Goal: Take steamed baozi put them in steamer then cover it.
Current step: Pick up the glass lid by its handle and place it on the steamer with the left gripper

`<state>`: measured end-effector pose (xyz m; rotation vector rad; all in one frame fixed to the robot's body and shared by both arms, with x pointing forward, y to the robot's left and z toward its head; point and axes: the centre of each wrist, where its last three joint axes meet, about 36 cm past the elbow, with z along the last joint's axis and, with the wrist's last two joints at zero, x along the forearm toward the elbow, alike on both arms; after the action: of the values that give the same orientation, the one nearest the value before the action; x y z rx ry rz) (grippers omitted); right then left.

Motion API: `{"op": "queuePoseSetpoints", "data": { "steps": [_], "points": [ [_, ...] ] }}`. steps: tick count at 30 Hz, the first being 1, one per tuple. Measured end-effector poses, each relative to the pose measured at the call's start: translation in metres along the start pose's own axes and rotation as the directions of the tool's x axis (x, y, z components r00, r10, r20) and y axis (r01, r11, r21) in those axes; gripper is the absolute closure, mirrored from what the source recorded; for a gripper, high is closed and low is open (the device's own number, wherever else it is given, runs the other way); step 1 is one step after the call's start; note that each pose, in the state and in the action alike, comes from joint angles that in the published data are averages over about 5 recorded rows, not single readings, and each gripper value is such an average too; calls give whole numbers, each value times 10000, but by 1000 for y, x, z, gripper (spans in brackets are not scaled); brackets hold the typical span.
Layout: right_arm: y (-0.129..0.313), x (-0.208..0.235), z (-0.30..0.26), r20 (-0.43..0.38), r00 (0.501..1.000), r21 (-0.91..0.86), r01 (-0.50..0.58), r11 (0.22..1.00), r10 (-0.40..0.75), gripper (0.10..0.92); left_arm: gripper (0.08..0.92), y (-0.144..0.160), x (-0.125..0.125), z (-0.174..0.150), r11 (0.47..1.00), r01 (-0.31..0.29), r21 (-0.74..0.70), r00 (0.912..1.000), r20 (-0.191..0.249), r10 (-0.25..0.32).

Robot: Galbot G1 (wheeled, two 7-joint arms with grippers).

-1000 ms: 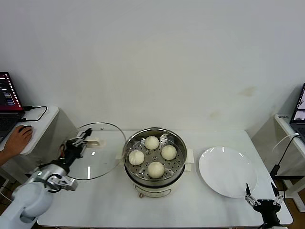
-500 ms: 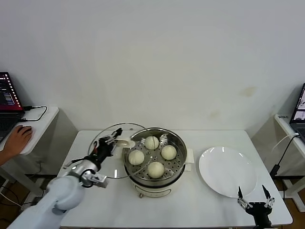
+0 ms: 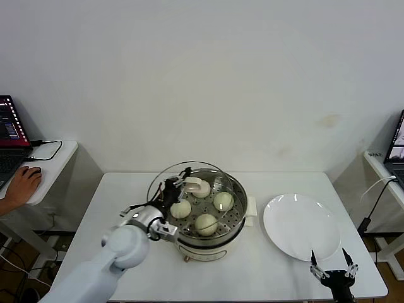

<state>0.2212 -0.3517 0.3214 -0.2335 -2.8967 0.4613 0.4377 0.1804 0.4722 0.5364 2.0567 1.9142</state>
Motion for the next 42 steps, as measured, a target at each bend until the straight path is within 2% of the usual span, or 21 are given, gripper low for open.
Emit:
{"op": "queuePoseSetpoints", "data": {
  "steps": [7,16,42],
  "points": [
    [0,0,4,-76,10000,43,19,10000,-19,200,844,-12,-17,-20,9998,-201,-73,9995,260,203],
    [1,-2,6,-125,9999,78,79,9999,-78,200,844,-24,-28,-31,9992,-330,-236,9988,352,338],
    [4,-1,8,-203,9994,204,267,9994,-263,200,844,-35,-29,-26,9984,-382,-414,9990,222,391]
  ]
}}
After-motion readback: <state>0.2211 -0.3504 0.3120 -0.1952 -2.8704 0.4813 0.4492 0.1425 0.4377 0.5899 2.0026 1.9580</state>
